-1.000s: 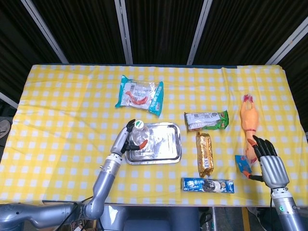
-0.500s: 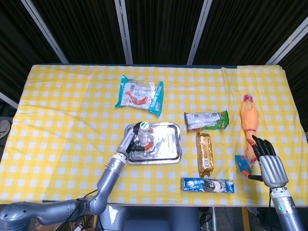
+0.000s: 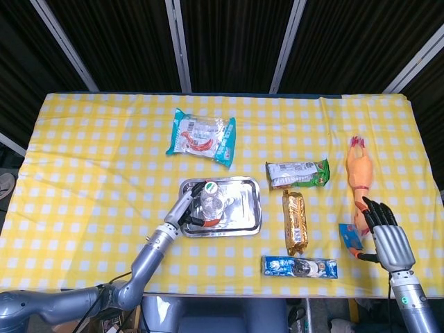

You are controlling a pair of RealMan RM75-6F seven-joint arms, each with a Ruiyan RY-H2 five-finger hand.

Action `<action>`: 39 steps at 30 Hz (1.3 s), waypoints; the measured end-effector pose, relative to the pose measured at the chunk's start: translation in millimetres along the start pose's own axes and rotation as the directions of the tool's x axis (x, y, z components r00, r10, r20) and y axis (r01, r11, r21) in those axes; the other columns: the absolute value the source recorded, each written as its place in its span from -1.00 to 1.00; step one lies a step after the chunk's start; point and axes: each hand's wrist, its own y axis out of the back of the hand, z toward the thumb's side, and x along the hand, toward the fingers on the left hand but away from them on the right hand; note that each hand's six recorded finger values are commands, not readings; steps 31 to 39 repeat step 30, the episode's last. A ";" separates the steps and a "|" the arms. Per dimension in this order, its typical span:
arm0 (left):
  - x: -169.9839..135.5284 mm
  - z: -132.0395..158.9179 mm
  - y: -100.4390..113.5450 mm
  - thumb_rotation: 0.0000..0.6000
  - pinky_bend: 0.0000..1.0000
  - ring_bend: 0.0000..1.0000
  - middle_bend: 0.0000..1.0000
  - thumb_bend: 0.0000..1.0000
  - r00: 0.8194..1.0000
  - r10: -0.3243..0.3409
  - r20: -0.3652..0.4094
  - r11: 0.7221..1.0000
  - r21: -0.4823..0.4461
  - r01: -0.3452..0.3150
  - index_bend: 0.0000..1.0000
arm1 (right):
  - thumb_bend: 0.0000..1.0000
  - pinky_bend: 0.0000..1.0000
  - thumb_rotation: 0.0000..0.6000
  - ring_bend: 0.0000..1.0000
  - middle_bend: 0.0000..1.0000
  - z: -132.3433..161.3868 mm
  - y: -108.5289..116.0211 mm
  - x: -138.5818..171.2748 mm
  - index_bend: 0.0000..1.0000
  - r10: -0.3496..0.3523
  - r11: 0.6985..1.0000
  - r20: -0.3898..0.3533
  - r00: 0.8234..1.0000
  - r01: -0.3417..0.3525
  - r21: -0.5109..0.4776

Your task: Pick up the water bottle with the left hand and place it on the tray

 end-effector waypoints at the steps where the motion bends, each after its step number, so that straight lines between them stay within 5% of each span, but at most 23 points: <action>1: -1.5 0.8 1.3 1.00 -0.92 -1.00 -0.92 -0.75 1.000 -0.001 0.007 1.000 0.001 0.001 -0.86 | -0.90 -1.00 1.00 -0.93 -1.00 0.1 0.2 0.1 -0.78 0.000 1.000 0.000 1.000 0.000 0.001; 8: -35.3 3.0 24.3 1.00 -0.92 -1.00 -0.82 -0.68 0.999 -0.018 0.044 0.998 0.061 0.016 -0.71 | -0.90 -1.00 1.00 -0.93 -1.00 0.3 1.8 0.9 -0.78 0.001 1.000 0.001 1.000 -0.001 -0.005; 11: -66.1 -6.5 57.6 1.00 -0.92 -1.00 -0.79 -0.61 0.999 0.022 0.035 0.988 0.151 -0.027 -0.63 | -0.90 -1.00 1.00 -0.92 -1.00 1.5 3.8 1.5 -0.78 -0.005 1.000 -0.004 1.000 0.005 -0.008; 14: -102.0 -19.0 106.4 1.00 -0.92 -1.00 -0.78 -0.58 0.990 0.142 0.022 0.951 0.275 -0.143 -0.62 | -0.90 -1.00 1.00 -0.92 -1.00 4.3 4.7 2.5 -0.78 -0.008 1.000 -0.012 1.000 0.007 -0.011; 17: -139.0 -30.0 146.5 1.00 -0.92 -1.00 -0.78 -0.58 0.959 0.284 0.026 0.885 0.378 -0.272 -0.62 | -0.90 -1.00 1.00 -0.93 -1.00 8.5 5.0 3.2 -0.78 -0.010 1.000 -0.024 1.000 0.010 -0.009; 21: -182.5 -45.0 194.5 1.00 -0.92 -1.00 -0.78 -0.57 0.893 0.448 0.046 0.722 0.571 -0.391 -0.62 | -0.90 -1.00 1.00 -0.92 -1.00 11.0 5.1 1.9 -0.78 -0.014 1.000 -0.030 0.999 0.014 0.000; 28: -222.7 -60.2 229.2 1.00 -0.92 -1.00 -0.78 -0.57 0.824 0.561 0.075 0.440 0.817 -0.373 -0.62 | -0.90 -1.00 1.00 -0.93 -1.00 5.8 4.0 -2.9 -0.78 -0.033 0.998 -0.029 0.999 0.035 0.050; 30: -231.0 -63.8 232.1 1.00 -0.92 -1.00 -0.78 -0.57 0.819 0.571 0.062 0.406 0.845 -0.347 -0.62 | -0.90 -1.00 1.00 -0.93 -1.00 5.5 4.6 -4.2 -0.78 -0.048 0.997 -0.031 0.998 0.049 0.061; 39: -231.0 -63.8 232.1 1.00 -0.92 -1.00 -0.78 -0.57 0.819 0.571 0.062 0.406 0.845 -0.347 -0.62 | -0.90 -1.00 1.00 -0.93 -1.00 5.5 4.6 -4.2 -0.78 -0.048 0.997 -0.031 0.998 0.049 0.061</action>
